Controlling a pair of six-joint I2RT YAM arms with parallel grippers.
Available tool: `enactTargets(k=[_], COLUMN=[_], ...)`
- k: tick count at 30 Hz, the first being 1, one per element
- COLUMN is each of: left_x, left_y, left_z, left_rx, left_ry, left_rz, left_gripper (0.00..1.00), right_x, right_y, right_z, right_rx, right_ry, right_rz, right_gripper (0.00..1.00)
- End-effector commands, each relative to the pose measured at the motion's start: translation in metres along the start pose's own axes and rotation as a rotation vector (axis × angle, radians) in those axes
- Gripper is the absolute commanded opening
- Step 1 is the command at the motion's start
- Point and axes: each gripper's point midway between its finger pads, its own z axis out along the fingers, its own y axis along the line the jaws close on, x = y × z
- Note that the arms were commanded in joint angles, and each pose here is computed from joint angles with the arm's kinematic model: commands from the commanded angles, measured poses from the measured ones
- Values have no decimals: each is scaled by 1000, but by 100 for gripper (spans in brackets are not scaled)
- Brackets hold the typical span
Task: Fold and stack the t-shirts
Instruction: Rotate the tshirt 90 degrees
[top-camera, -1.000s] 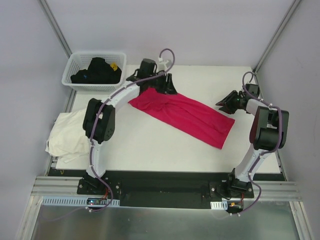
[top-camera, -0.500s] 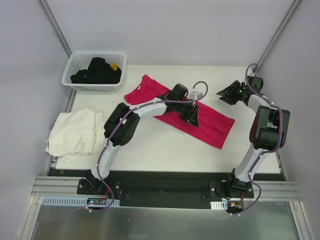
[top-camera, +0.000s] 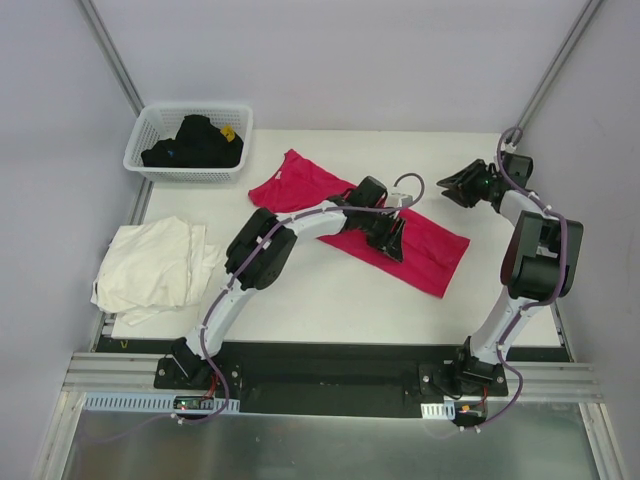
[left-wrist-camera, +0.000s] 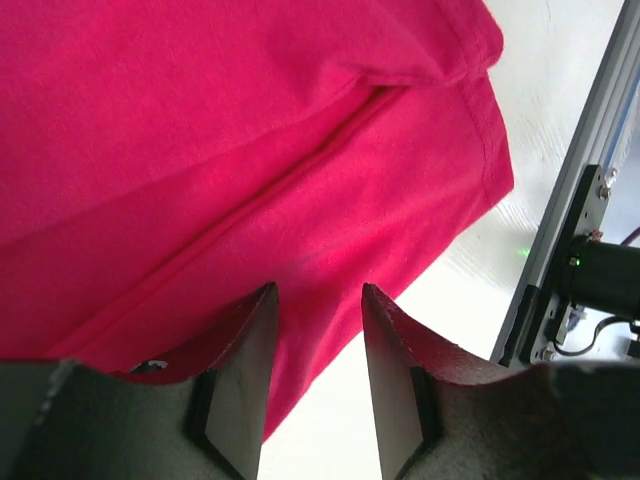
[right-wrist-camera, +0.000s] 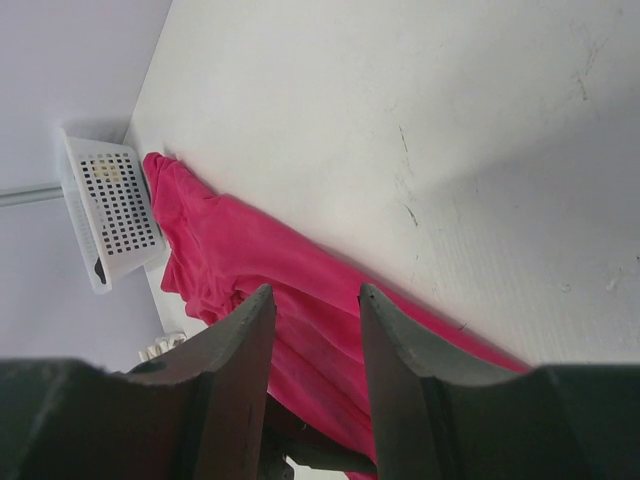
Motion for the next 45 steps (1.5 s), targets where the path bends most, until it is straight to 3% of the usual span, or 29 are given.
enactTargets(k=[1, 6, 10, 16, 21, 25, 29, 36, 41, 45], left_x=[-12, 11, 63, 110, 113, 141, 144, 140, 141, 145], left_y=[3, 16, 26, 36, 41, 56, 67, 82, 71, 64], left_z=[-1, -3, -8, -39, -66, -92, -128, -177, -192, -203], left_rx=[-28, -78, -96, -219, -283, -375, -486, -595, -606, -614], left_ry=[-11, 32, 88, 83, 26, 12, -84, -230, -270, -307], left_rz=[25, -43, -161, -231, -248, -311, -356, -422, -444, -457], left_gripper=[39, 38, 36, 34, 32, 30, 29, 30, 30, 31], right_x=[-14, -21, -30, -44, -43, -40, -37, -19, 12, 28], right_y=[24, 34, 47, 62, 73, 74, 74, 64, 59, 85], right_z=[-21, -36, -55, -88, -103, -110, -108, -64, 12, 63], right_rx=[-68, -94, -125, -160, -187, -197, -207, -197, -181, -221], right_ry=[-50, -82, -130, -212, -234, -236, -224, -128, 37, 136], right_rz=[-33, -30, -36, -46, -66, -76, -77, -58, -49, -64], right_gripper=[42, 42, 42, 43, 43, 43, 44, 45, 45, 45])
